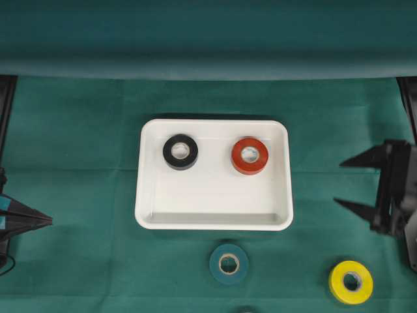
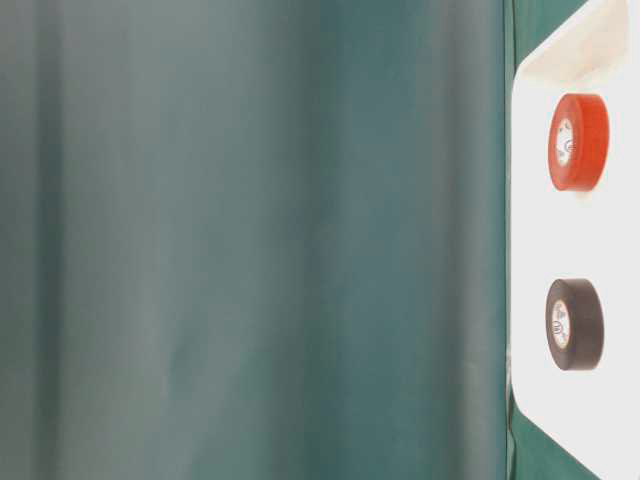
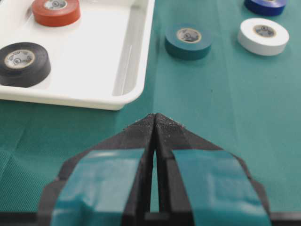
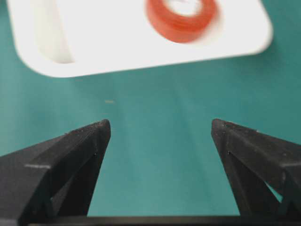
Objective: Put the tape into the white case with the right arm.
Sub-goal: 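Withdraw the right gripper to the right edge of the table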
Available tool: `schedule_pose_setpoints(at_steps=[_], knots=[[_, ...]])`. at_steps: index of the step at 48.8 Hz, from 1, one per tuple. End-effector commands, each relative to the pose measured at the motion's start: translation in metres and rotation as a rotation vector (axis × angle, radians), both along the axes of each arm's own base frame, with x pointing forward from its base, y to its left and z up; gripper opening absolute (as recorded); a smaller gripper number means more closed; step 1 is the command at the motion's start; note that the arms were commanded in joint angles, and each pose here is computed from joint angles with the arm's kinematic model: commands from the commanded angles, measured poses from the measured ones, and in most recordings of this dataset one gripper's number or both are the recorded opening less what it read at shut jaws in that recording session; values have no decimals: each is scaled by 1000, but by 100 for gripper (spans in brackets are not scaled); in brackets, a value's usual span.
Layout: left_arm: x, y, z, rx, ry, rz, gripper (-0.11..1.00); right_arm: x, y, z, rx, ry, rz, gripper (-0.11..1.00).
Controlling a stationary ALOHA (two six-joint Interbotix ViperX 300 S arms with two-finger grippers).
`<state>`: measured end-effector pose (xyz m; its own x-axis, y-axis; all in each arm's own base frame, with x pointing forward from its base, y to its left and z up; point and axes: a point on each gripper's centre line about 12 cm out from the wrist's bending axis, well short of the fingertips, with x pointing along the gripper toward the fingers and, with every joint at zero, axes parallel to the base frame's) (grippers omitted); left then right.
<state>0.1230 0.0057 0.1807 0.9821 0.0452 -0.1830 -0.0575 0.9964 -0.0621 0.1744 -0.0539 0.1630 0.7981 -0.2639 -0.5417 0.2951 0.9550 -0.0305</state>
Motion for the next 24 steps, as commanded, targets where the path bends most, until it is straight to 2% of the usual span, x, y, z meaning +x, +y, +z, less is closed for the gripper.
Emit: schedule_pose_setpoints(at_steps=[1,9,14,19,24], knots=[[1,0,6,-1,-17,0,0,3,12,5,1,-31,64,71],[1,0,6,-1,-17,0,0,1,40,6,5,-63,217,71],[1,0,6,-1,-17,0,0,-2,52,2,2,-56,288,71],[1,0,6,-1,-17,0,0,-6,59,-4,4,-41,330,71],[1,0,6,-1,-17,0,0,-6,60,-5,4,-36,338,69]])
